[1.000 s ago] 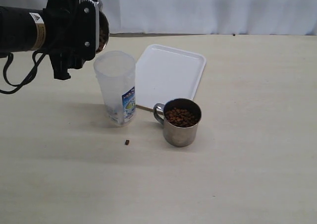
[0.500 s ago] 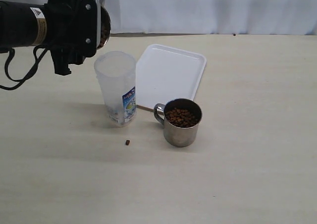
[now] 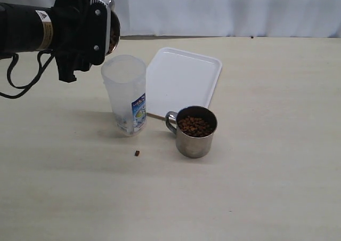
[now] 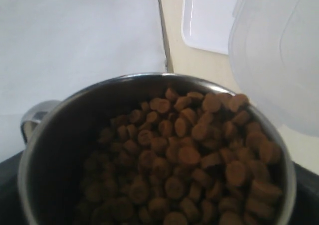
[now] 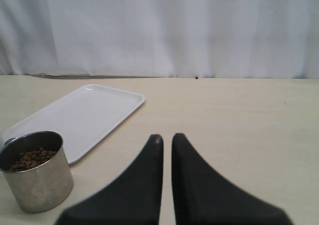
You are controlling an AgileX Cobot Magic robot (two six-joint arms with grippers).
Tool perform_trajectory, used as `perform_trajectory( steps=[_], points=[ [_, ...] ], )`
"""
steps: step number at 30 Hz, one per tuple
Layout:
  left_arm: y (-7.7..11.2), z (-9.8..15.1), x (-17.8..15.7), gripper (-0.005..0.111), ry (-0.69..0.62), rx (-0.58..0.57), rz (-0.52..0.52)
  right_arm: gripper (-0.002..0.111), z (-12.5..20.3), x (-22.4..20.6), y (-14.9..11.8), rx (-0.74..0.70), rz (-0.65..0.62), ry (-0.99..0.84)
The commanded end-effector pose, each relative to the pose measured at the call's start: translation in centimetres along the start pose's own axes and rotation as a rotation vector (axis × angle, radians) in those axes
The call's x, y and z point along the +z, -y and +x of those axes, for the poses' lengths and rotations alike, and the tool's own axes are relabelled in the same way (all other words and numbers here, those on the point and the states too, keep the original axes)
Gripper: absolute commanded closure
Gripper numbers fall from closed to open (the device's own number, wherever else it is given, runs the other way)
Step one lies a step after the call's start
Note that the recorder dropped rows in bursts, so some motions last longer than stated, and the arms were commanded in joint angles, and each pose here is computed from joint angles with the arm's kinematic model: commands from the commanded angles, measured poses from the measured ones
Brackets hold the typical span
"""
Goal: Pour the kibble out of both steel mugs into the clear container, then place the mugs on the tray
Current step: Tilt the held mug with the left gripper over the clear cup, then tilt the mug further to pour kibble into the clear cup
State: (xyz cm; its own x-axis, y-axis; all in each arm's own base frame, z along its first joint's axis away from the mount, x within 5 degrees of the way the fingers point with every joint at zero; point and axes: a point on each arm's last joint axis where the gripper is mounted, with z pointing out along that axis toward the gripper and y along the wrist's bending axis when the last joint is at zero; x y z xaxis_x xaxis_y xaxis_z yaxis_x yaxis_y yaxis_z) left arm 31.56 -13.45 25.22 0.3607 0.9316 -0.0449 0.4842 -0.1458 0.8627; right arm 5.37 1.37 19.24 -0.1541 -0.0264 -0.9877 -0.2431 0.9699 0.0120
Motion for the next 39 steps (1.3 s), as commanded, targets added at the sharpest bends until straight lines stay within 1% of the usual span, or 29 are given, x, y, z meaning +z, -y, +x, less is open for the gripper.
perform_trajectory(
  steps=[1,6,9,13,27,39],
  points=[
    [-0.6,0.2,-0.1,0.107,-0.030,0.007,-0.024,0.103,0.1,0.0,0.0,-0.007,-0.003,0.007],
    [-0.6,-1.0,-0.2,0.107,-0.028,0.029,-0.031,0.103,0.1,0.0,0.0,-0.007,-0.003,0.007],
    [-0.6,-0.8,-0.2,0.107,-0.058,0.029,-0.039,0.103,0.1,0.0,0.0,-0.007,-0.003,0.007],
    [-0.6,-0.9,-0.2,0.107,-0.050,0.068,-0.036,0.103,0.1,0.0,0.0,-0.007,-0.003,0.007],
    [-0.6,-0.9,-0.2,0.107,-0.042,0.100,-0.033,0.103,0.1,0.0,0.0,-0.007,-0.003,0.007],
    [-0.6,-0.9,-0.2,0.107,-0.043,0.151,-0.032,0.103,0.1,0.0,0.0,-0.007,-0.003,0.007]
  ],
)
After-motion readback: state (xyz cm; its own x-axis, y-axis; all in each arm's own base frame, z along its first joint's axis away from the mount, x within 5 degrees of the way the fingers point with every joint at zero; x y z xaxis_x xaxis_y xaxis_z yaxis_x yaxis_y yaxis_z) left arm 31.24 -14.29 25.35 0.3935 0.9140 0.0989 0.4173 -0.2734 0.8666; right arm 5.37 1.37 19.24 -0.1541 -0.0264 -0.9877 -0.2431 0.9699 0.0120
